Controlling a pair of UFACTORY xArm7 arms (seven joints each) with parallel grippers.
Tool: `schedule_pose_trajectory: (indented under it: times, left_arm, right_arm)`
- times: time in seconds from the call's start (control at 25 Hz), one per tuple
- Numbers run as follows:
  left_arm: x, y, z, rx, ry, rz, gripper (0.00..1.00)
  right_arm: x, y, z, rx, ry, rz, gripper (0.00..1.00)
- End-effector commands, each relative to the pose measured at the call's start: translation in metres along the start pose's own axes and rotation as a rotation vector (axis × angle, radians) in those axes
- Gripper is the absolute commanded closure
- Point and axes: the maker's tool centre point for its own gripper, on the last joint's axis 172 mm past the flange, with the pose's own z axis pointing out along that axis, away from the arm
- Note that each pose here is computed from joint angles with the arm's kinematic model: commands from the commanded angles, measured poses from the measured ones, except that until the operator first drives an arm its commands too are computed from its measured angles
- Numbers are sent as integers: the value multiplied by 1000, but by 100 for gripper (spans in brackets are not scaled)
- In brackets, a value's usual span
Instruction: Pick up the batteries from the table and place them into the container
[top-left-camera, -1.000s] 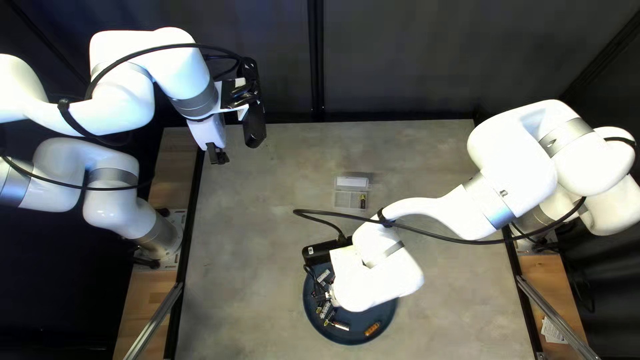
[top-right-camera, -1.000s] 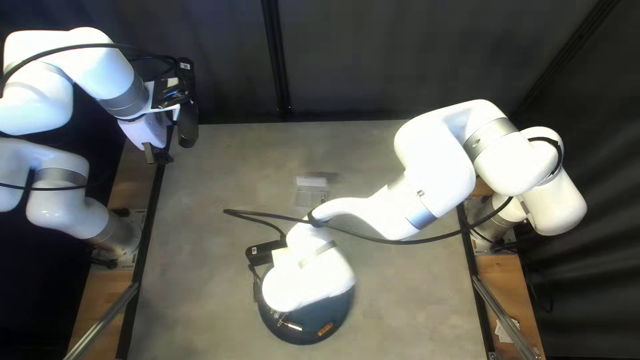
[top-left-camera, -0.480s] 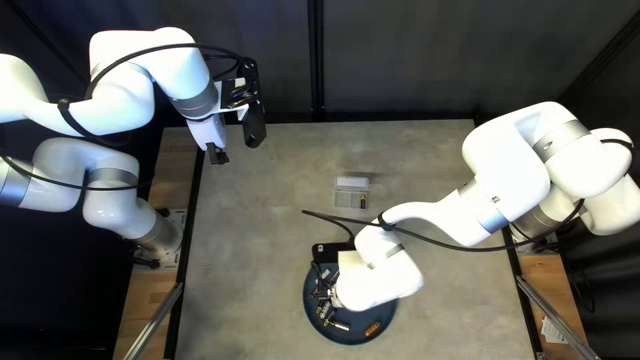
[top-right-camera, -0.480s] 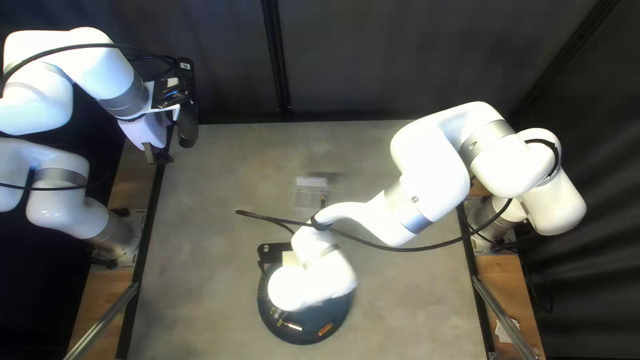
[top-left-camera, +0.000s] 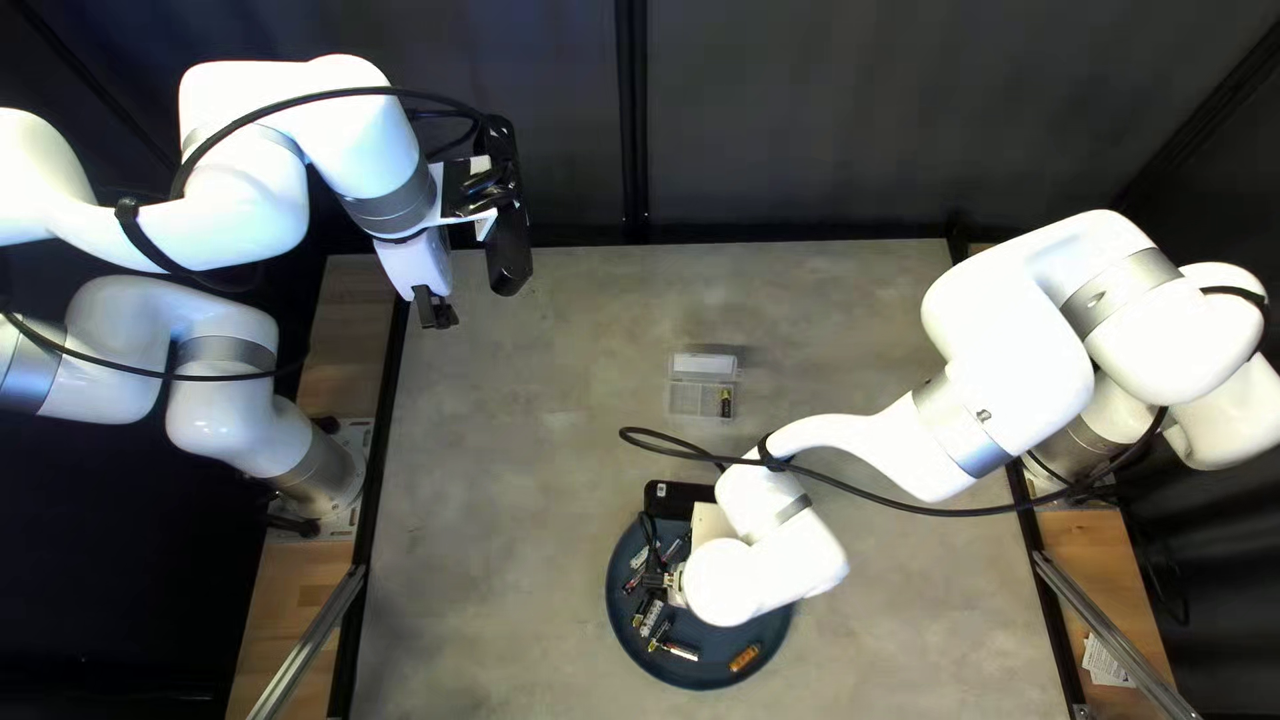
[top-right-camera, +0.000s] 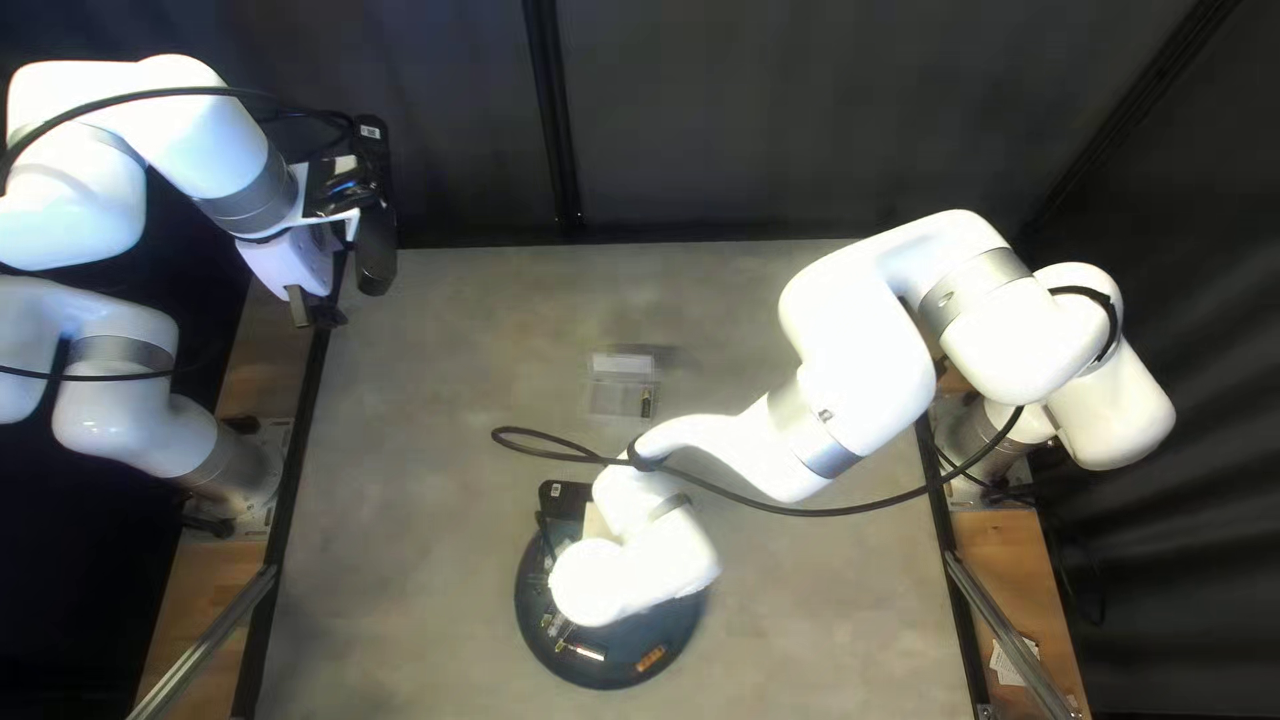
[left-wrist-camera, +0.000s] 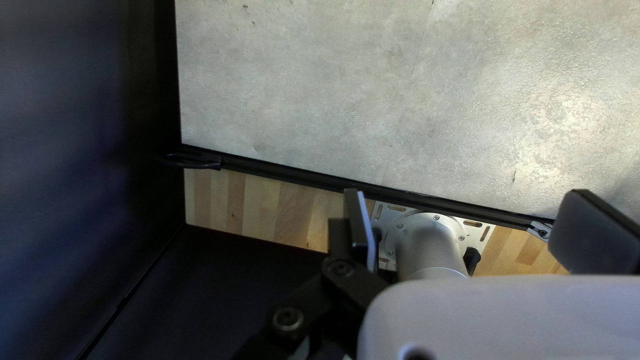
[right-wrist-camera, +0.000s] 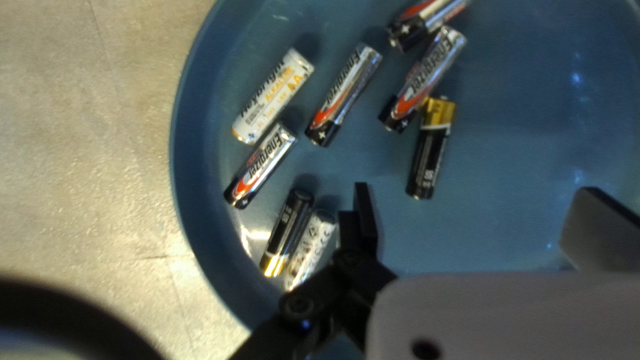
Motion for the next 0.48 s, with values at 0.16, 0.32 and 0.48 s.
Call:
schedule_pose_trajectory:
  times: [0.16, 0.32, 0.48]
  left_arm:
    - [0, 0, 0, 0, 0, 0, 0]
    - [0, 0, 0, 0, 0, 0, 0]
    - [0, 0, 0, 0, 0, 0, 0]
  right_arm:
    - [-5, 3, 10, -13, -31, -24, 0]
    - [2, 3, 8, -21, -41, -24, 0]
    - [5, 3, 6, -31, -45, -24, 13]
